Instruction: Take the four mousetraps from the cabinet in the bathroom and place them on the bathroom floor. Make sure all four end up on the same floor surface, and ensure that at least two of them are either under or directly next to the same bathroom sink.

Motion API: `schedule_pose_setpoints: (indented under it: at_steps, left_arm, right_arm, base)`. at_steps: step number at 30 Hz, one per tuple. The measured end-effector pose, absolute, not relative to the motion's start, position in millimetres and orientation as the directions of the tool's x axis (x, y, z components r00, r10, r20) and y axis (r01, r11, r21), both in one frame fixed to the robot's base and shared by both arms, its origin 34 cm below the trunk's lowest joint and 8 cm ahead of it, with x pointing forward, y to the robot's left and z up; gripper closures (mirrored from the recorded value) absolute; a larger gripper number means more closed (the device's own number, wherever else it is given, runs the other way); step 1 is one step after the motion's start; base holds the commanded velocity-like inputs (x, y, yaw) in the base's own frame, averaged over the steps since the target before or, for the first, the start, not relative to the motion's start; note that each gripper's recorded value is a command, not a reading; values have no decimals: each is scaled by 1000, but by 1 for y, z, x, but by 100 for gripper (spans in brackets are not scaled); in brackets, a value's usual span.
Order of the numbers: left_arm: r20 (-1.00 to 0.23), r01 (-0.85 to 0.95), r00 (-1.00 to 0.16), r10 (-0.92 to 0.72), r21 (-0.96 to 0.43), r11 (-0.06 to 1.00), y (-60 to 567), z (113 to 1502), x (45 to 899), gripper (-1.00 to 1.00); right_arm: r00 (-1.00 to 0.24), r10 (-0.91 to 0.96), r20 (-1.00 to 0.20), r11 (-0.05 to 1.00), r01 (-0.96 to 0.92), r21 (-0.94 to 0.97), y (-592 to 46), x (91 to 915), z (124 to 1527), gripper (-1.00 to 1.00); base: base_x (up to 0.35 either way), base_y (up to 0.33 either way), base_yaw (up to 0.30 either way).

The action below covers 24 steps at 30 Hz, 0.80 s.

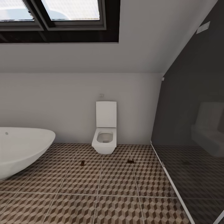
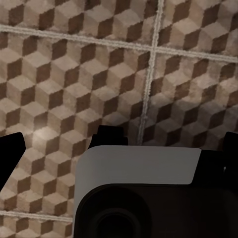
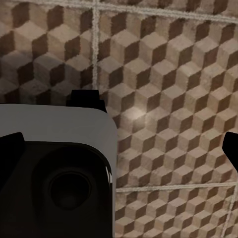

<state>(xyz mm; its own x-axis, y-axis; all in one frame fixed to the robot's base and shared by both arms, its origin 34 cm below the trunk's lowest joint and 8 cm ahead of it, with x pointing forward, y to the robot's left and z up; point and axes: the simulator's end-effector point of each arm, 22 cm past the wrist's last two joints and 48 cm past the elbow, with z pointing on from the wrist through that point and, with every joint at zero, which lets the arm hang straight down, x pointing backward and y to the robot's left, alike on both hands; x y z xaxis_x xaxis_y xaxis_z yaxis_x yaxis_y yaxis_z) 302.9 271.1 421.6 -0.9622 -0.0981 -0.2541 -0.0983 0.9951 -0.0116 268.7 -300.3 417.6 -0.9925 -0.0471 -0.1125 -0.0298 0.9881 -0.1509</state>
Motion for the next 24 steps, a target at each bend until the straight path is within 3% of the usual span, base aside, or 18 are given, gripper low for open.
schedule_pose_setpoints:
  at_steps: [24]
  left_arm:
    - [-255, -94, -962, -94, -11, 995, 271, 422, 303, -100]
  right_arm:
    - [-993, -46, -113, 988, -29, -150, -299, 269, 418, -100]
  base:
    - [0, 0, 0]
